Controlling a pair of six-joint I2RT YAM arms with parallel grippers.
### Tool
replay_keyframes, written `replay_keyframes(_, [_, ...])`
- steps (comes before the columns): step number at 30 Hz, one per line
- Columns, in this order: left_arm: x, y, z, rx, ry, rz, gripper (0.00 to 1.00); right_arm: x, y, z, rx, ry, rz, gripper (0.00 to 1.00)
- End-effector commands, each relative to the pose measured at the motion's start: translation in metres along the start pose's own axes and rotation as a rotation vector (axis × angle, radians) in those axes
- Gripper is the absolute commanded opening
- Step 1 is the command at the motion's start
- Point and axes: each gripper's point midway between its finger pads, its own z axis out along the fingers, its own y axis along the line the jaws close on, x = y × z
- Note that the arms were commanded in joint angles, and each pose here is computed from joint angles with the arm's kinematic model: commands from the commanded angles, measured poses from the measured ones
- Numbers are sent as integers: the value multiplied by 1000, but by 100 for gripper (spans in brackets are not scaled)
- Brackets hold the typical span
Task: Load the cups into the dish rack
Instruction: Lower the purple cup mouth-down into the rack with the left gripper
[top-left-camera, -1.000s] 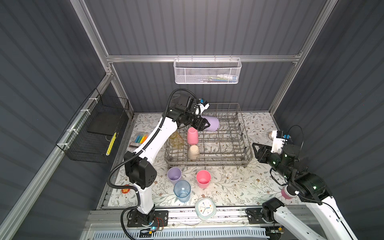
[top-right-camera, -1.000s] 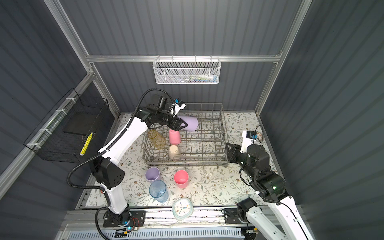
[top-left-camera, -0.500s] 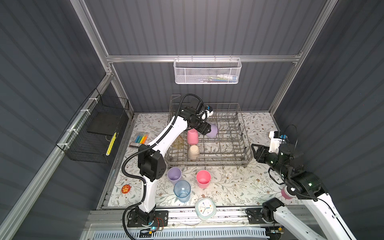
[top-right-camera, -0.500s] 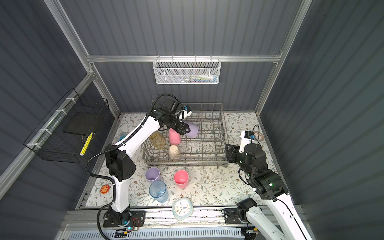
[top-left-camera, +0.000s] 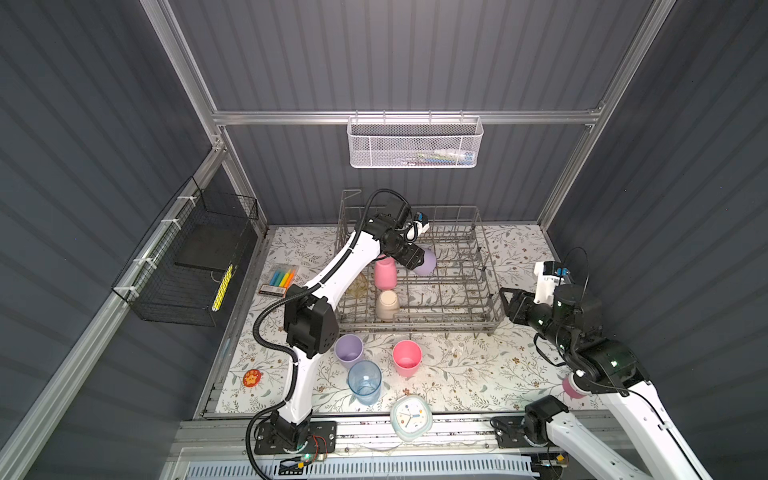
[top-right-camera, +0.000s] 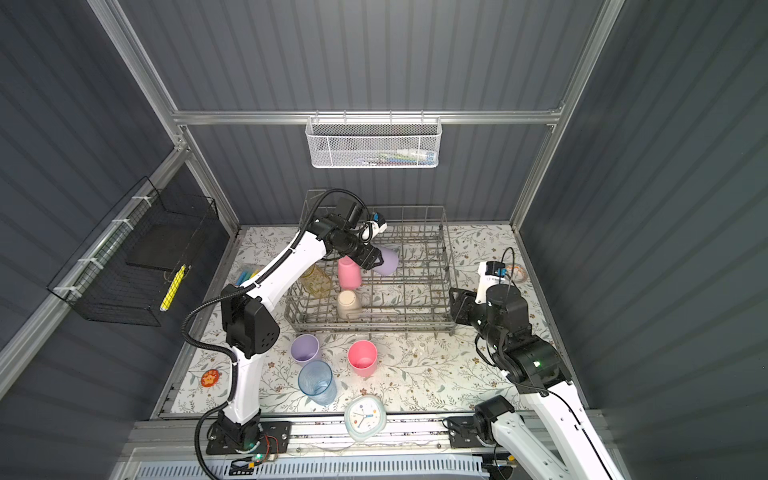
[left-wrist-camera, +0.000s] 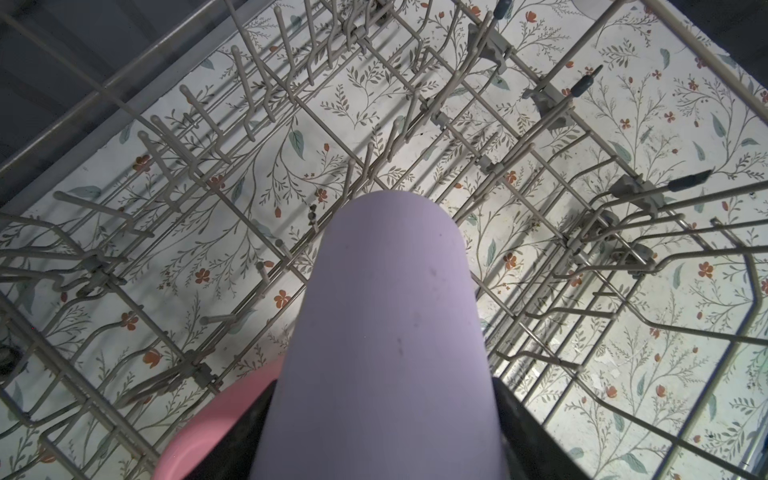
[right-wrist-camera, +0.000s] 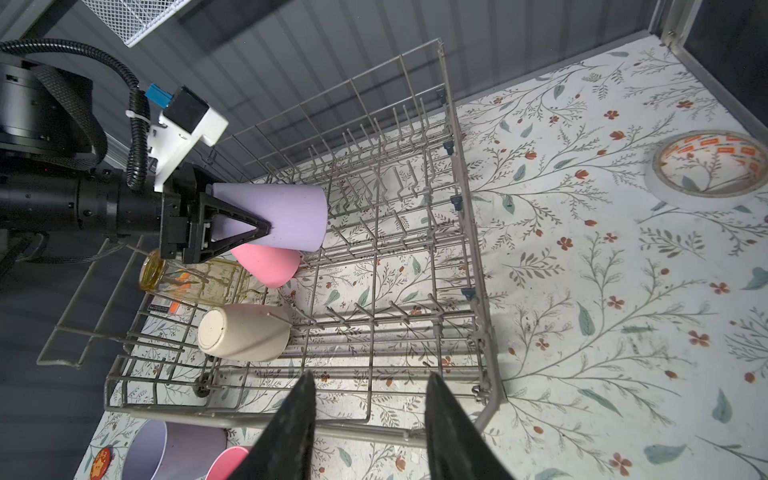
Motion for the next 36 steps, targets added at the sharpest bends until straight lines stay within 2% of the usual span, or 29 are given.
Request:
replay_keyframes(1, [-4,-6,1,12,8,34,68,1,0,2,-6,1,-3,45])
replay_keyframes(12, [9,-1,27,-54,113,84,68,1,-2,9,-6,15,1,45])
replay_keyframes(28, [13,1,45,-128,174,152,69,7,-5,19,-9,45,22,44])
replay_keyframes(36, [13,2,52,-169,190,185,74,12,-5,23,-21,59,34,45])
